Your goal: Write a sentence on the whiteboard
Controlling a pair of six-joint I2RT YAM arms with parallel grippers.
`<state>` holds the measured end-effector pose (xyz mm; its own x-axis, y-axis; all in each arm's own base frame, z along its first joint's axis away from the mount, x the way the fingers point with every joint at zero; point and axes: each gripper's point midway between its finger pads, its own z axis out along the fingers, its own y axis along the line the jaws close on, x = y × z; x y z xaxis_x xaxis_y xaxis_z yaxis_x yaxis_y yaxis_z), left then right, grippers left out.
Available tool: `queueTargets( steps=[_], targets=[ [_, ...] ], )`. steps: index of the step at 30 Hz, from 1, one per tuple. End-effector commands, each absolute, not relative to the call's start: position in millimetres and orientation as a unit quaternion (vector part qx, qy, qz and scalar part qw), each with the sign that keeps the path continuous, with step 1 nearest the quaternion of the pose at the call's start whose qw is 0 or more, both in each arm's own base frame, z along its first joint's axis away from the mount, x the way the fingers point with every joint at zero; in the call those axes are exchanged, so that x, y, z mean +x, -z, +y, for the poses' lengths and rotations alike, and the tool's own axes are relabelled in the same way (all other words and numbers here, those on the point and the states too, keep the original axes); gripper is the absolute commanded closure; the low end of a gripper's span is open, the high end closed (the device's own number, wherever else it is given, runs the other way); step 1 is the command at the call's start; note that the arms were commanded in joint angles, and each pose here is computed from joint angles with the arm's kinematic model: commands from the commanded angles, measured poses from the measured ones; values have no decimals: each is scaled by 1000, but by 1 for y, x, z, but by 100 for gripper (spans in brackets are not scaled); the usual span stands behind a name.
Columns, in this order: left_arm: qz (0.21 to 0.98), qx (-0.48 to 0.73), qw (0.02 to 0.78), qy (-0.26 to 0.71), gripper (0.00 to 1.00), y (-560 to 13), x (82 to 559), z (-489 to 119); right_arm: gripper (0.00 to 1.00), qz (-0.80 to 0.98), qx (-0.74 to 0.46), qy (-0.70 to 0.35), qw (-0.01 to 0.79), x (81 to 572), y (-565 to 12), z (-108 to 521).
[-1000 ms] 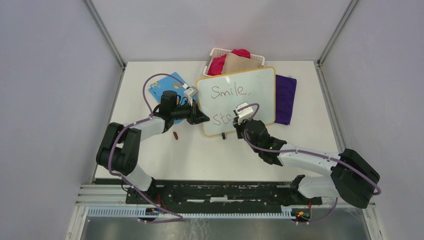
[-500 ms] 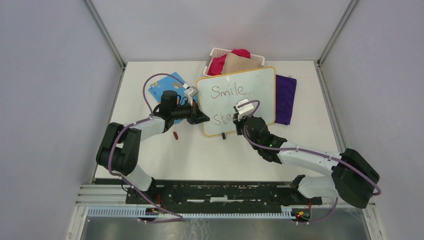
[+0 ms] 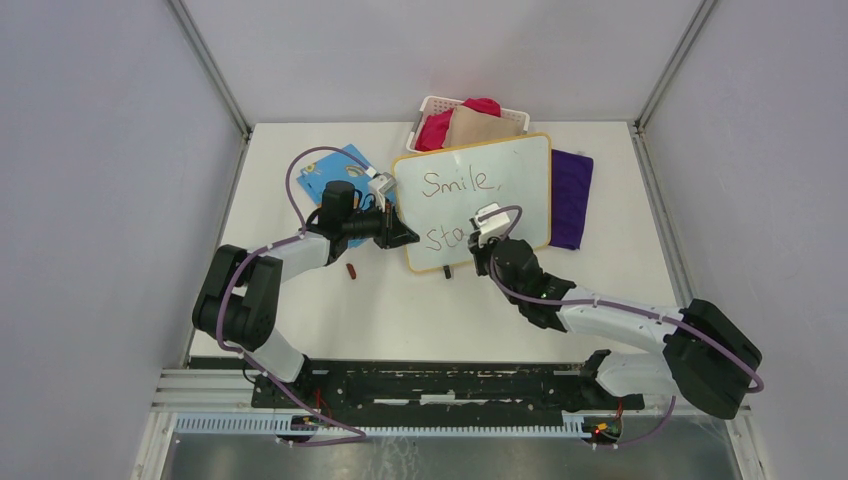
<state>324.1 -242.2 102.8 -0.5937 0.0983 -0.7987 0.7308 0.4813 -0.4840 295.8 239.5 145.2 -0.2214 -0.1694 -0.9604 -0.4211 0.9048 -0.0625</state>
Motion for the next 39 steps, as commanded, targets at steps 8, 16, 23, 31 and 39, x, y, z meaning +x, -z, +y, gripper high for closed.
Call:
queueTargets(
  steps=[8, 16, 23, 31, 39],
  targets=[
    [825, 282, 319, 372, 98, -54, 309, -232, 100, 768, -164, -103, 610, 295, -153, 226],
    [825, 282, 319, 372, 98, -54, 309, -232, 100, 750, -149, -104, 636, 304, -185, 224],
    [825, 283, 318, 372, 98, -54, 309, -233, 100, 748, -149, -110, 638, 312, -192, 231],
    [825, 282, 318, 372, 98, -53, 310, -233, 100, 749, -153, -117, 634, 314, -192, 238],
    [825, 282, 318, 372, 98, -53, 309, -233, 100, 760, -149, -108, 623, 314, -176, 231]
  ],
)
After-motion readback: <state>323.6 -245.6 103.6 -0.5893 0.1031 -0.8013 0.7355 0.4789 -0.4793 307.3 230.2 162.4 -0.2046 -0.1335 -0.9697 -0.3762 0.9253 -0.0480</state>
